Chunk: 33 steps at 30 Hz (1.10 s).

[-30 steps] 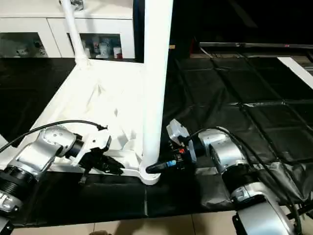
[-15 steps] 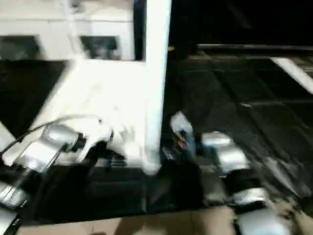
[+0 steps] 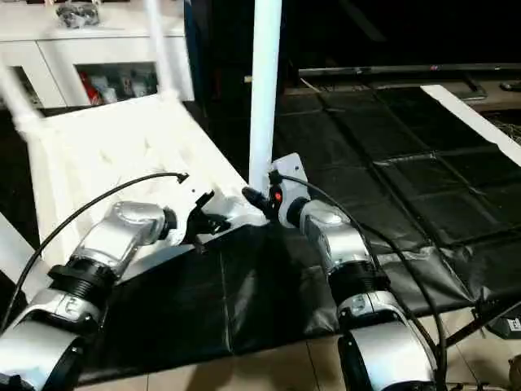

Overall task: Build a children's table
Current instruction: Rotate leg to tighten

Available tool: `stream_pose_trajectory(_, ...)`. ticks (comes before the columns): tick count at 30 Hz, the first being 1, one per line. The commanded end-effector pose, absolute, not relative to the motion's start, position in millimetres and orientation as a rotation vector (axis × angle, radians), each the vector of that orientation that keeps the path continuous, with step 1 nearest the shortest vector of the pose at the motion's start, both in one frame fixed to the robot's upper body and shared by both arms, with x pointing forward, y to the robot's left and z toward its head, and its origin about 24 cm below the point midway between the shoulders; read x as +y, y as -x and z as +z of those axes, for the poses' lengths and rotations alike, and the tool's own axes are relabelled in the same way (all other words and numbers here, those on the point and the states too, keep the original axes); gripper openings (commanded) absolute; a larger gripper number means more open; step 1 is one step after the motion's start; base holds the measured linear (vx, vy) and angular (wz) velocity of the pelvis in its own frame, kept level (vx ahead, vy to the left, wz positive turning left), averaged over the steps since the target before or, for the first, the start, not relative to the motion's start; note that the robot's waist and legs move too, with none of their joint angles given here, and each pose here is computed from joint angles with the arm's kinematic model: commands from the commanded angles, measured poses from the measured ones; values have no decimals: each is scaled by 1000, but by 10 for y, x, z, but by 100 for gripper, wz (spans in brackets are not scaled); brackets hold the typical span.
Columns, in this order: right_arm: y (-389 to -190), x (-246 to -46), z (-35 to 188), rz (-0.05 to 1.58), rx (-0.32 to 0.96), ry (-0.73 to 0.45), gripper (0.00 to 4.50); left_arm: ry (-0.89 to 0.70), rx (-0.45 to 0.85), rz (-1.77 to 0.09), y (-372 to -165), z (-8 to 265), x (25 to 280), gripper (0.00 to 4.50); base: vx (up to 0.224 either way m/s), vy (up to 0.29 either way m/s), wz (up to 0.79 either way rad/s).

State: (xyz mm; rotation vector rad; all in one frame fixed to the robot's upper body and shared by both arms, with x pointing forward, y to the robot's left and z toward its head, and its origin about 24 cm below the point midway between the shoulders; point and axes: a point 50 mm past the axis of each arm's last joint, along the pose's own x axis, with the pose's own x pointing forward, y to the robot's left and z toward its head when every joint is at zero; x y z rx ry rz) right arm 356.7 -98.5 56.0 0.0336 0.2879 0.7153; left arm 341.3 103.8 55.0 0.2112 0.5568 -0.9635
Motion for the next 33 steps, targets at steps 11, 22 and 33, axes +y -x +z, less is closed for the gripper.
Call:
stream_pose_trajectory(11, -3258, -642, 381, 1103, 328, -45, 375, -239, 472, -1167, -3289, 631, 922, 0, 0, 0, 0)
stream_pose_trajectory(22, -3169, -1223, 523, 1386, 249, 65, 423, -404, 501, -1447, -3086, 594, 1193, 0, 0, 0, 0)
stream_pose_trajectory(33, -3038, -1373, 548, 1641, 316, 56, 407, -481, 520, -1605, -2970, 601, 1303, 0, 0, 0, 0)
